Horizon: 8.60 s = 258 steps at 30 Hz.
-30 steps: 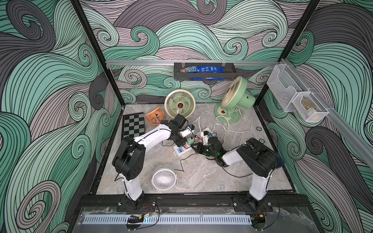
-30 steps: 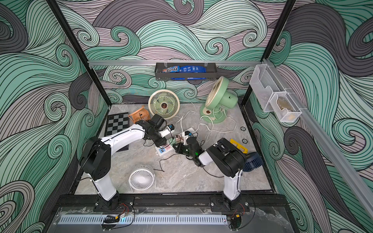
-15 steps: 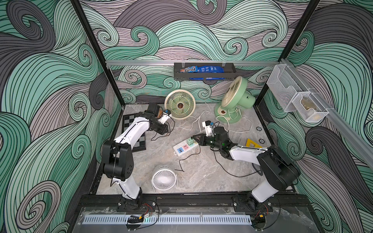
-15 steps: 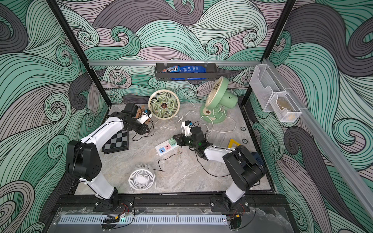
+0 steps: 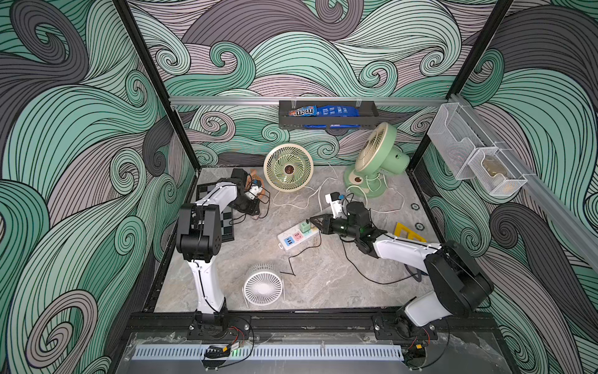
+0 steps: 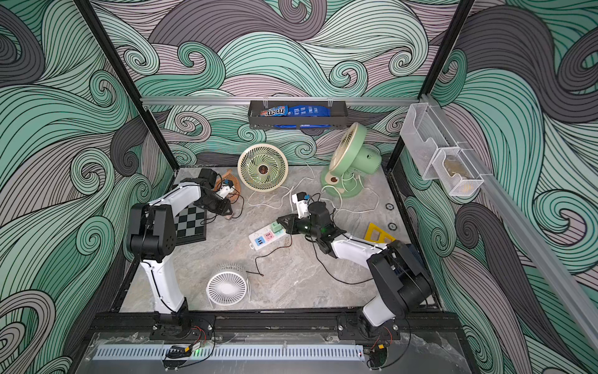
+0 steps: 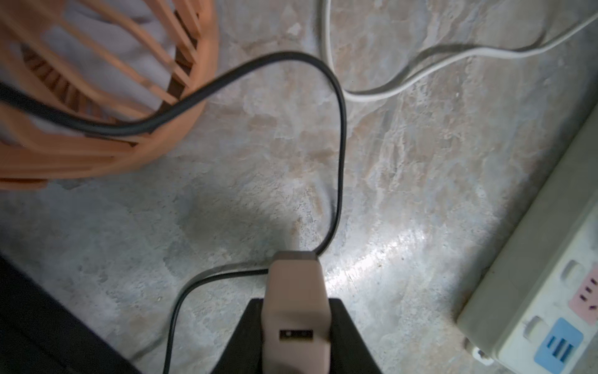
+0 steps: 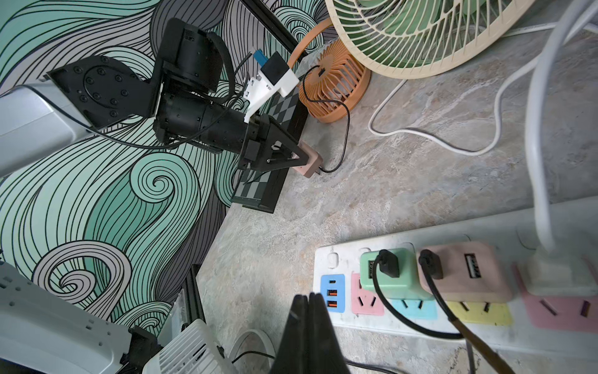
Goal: Unplug the desk fan from the power strip
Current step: Place the plug at the center of the board, then remove the plug from the socket.
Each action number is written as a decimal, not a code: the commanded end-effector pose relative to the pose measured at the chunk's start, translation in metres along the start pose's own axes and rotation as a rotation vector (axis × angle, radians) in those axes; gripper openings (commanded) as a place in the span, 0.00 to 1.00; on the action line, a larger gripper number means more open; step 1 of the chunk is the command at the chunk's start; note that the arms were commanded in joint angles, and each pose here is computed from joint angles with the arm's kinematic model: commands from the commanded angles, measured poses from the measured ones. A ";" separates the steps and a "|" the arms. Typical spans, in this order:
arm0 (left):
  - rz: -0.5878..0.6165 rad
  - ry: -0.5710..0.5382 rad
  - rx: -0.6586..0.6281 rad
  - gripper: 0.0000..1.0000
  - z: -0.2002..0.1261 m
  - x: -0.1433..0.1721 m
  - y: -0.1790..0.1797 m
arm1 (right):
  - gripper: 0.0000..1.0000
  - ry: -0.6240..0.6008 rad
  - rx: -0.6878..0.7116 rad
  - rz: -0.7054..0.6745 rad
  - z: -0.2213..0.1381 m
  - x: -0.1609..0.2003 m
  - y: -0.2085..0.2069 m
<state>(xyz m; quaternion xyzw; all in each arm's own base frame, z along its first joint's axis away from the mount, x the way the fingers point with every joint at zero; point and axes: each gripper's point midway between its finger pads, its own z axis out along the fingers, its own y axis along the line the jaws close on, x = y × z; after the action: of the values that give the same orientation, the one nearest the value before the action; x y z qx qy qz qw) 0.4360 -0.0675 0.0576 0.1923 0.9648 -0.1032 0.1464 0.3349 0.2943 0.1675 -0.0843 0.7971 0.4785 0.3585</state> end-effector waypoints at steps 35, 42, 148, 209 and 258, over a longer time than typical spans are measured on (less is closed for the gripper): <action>0.378 -0.247 0.210 0.52 -0.086 -0.035 -0.149 | 0.03 0.036 0.014 0.102 -0.012 0.024 -0.048; 0.456 -0.154 0.169 0.52 -0.042 -0.024 -0.169 | 0.00 -0.012 0.087 0.133 -0.018 0.028 -0.070; 0.515 -0.087 0.051 0.00 0.014 -0.019 -0.211 | 0.00 -0.007 0.266 0.422 0.038 0.098 -0.117; 0.568 -0.106 0.043 0.00 0.009 -0.015 -0.214 | 0.00 0.001 0.275 0.419 0.042 0.099 -0.118; 0.513 -0.164 0.039 0.00 -0.018 -0.023 -0.205 | 0.00 0.006 0.254 0.322 0.055 0.081 -0.105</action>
<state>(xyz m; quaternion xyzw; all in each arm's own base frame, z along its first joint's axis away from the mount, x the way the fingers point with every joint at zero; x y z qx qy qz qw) 0.3621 -0.2564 0.0818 0.4277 0.8751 -0.0982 0.2038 0.3617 0.3087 0.0568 0.0984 0.8181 0.4770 0.3057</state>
